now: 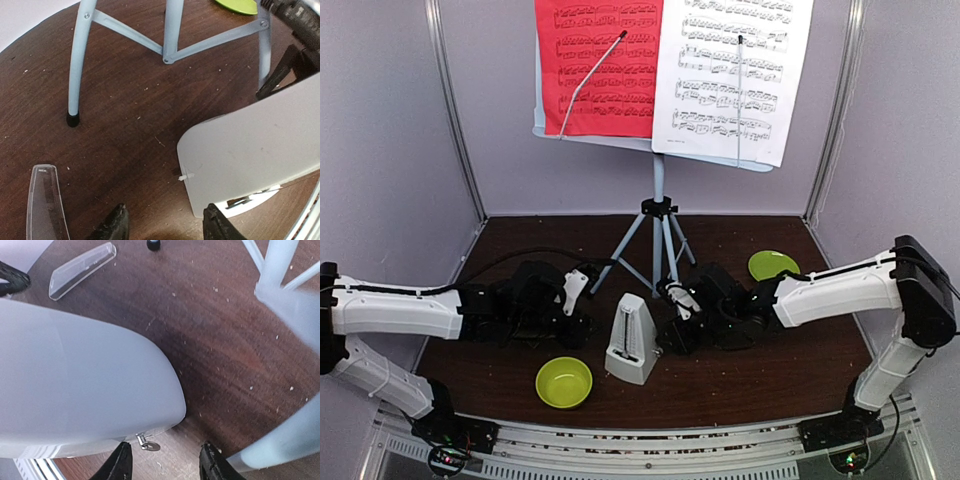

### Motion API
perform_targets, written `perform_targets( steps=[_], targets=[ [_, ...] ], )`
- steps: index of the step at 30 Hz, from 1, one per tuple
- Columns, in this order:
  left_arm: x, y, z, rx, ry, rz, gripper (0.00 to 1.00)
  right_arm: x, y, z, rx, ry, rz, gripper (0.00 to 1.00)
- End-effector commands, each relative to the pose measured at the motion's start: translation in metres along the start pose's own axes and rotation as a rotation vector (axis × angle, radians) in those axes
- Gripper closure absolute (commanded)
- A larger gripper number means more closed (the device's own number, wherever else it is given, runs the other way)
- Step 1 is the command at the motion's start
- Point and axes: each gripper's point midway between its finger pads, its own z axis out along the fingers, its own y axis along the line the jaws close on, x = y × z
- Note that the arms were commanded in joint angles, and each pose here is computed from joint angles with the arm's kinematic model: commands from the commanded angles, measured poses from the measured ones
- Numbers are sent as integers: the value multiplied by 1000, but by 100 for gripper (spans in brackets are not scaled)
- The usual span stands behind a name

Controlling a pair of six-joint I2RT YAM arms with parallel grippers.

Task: Set up the instrument practice props

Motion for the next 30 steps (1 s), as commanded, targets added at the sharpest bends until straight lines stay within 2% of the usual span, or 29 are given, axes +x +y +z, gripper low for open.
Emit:
perform_targets(
  steps=[1,4,9,17,20,24,30],
  targets=[
    [-4,18,10,-78,10,-39,49,-24,-1,-3,30,-61,9,54],
    [6,25,18,-115,51,-42,50,-30,1,-2,29,-70,13,54],
    [14,14,35,-64,112,10,50,-42,10,-1,-3,-89,20,54],
    [14,-17,40,61,102,22,52,-54,16,-9,-17,-116,18,53],
    [10,-28,36,111,81,17,52,-56,17,-23,-23,-141,0,46],
    [12,-22,31,94,63,-5,52,-54,16,-43,-25,-169,-28,29],
    [10,-18,24,81,56,-6,52,-48,31,-64,-133,-218,-51,8]
  ],
)
